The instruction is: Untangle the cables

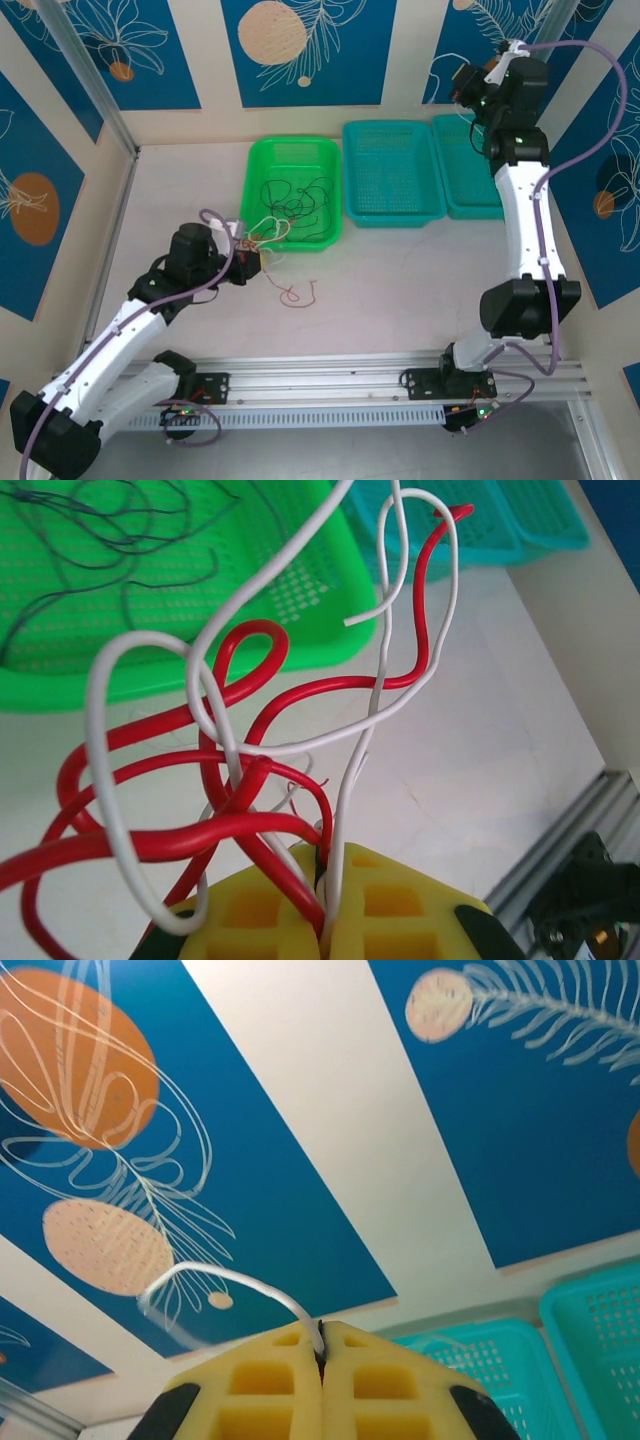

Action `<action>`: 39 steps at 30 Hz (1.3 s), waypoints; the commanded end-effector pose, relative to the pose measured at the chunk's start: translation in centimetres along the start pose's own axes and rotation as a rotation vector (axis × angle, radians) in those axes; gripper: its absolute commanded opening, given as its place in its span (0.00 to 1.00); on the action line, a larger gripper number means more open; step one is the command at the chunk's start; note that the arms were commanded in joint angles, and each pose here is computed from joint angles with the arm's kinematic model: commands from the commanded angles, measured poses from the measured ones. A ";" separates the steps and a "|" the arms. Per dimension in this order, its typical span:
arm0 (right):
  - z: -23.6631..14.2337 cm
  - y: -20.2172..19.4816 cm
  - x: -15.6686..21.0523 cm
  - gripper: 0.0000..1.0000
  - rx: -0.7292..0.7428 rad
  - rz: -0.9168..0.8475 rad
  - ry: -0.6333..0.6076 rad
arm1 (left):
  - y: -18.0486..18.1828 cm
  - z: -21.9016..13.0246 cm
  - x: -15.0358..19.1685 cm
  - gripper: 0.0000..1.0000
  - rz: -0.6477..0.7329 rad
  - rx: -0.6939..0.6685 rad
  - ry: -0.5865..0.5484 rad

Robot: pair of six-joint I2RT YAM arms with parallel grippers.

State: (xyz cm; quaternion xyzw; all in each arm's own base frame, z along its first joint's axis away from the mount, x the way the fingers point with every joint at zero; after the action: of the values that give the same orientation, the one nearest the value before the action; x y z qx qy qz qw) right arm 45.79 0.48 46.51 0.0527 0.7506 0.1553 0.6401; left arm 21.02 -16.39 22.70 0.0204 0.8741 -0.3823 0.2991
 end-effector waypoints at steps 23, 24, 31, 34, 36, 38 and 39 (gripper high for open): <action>7.0 -0.7 17.3 0.89 -0.025 0.021 0.484 | -6.0 3.6 -1.2 0.00 0.151 0.127 0.013; 6.2 -0.3 16.2 0.91 -0.034 0.016 0.466 | -6.0 3.7 -1.2 0.00 0.152 0.124 0.017; -2.3 5.2 13.9 0.86 -0.344 0.021 0.372 | -6.8 4.8 -1.9 0.00 0.180 0.144 0.030; -6.4 7.4 15.5 0.84 -0.490 0.014 0.381 | -7.1 5.3 -2.0 0.00 0.192 0.154 0.045; -8.9 9.0 16.8 0.83 -0.561 0.001 0.414 | -7.3 5.6 -1.9 0.00 0.203 0.154 0.061; -11.1 10.8 17.7 0.81 -0.630 -0.027 0.450 | -7.4 5.9 -1.8 0.00 0.217 0.154 0.078; -12.1 11.9 18.2 0.80 -0.675 -0.048 0.471 | -7.5 6.0 -1.7 0.00 0.228 0.156 0.087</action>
State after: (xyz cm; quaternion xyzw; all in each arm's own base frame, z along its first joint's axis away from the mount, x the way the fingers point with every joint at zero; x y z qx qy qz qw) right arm 32.51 12.07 35.59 -0.1464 0.7933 0.3396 0.4837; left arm 23.72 -24.27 23.68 0.1198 0.8635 -0.3953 0.2894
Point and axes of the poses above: each hand's point on the last joint's axis, 136 mm out from that joint toward the fingers, its own z axis out along the fingers, its own y axis along the line the jaws close on, x = y × z, the point moved 4 cm from there along -z, back along the fingers, and after that the axes turned 11 degrees about -z, right-handed, at the moved point
